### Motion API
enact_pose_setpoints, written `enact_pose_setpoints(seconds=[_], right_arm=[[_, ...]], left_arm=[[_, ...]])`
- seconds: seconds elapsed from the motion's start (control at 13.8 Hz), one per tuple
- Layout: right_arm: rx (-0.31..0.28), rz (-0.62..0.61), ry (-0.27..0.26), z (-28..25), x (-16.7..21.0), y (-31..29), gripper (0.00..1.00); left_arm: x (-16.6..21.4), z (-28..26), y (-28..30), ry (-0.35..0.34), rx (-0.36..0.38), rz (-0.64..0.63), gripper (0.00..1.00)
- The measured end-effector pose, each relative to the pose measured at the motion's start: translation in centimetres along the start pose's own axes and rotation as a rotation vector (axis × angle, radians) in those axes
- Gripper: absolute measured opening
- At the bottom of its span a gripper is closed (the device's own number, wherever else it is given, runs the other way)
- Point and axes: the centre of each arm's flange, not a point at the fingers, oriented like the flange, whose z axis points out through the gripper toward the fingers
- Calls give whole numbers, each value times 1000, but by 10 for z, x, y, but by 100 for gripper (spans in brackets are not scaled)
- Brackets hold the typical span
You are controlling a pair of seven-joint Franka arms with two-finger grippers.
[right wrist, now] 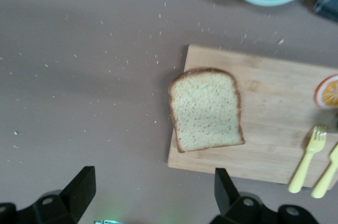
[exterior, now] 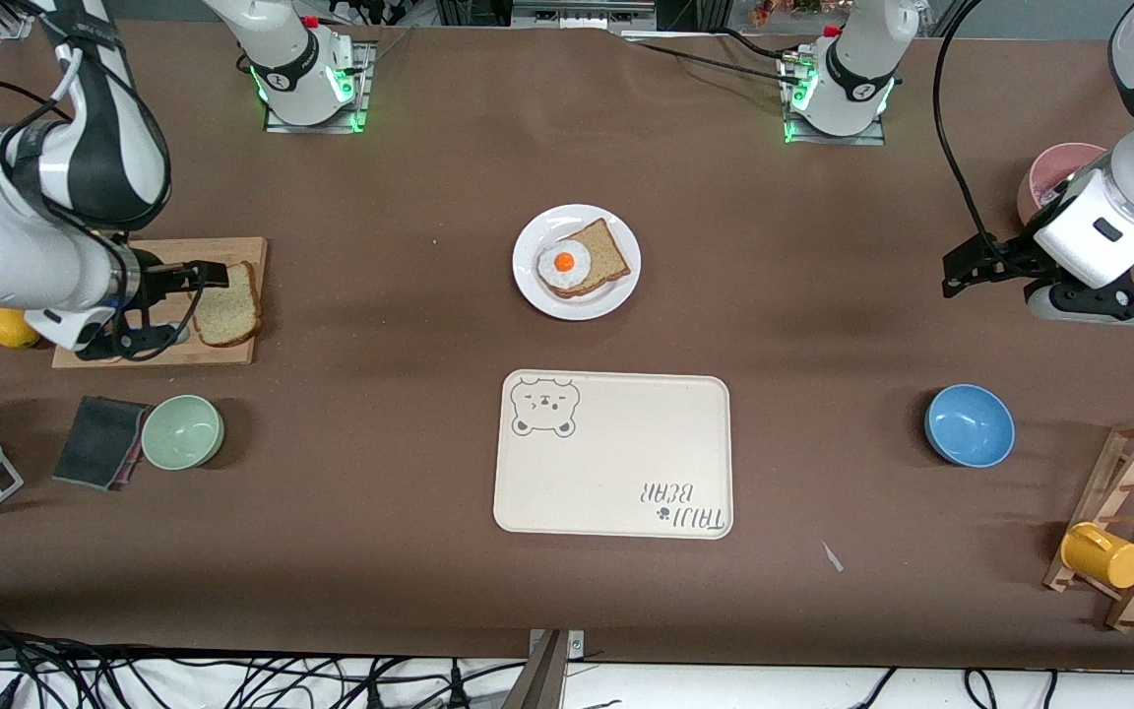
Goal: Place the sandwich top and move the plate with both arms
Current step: 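Lower the right gripper and pinch the bread slice's crust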
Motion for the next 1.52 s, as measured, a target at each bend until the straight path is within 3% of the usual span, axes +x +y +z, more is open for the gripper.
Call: enact_pose_setpoints(seconds=[0.51,0.87,1.02,1.09,1.23,1.52], right_arm=[[-75,-39,61,75,-25,-6,100],[-114,-87,103,110,-25,-11,93],[-120,-102,109,125,-25,-13,75],[-119,-106,111,131,-24,-13,75],[-122,-117,118,141,-23,-14,54],[-158,-131,117,159,-22,-16,46]], left_arm=[[0,0,0,-1,0,0,100],[0,0,-1,-1,0,-1,100],[0,0,-1,-2,0,-1,100],[0,0,-1,-2,0,-1,100],[0,0,-1,-2,0,-1,100],[0,0,-2,-3,0,-4,100]])
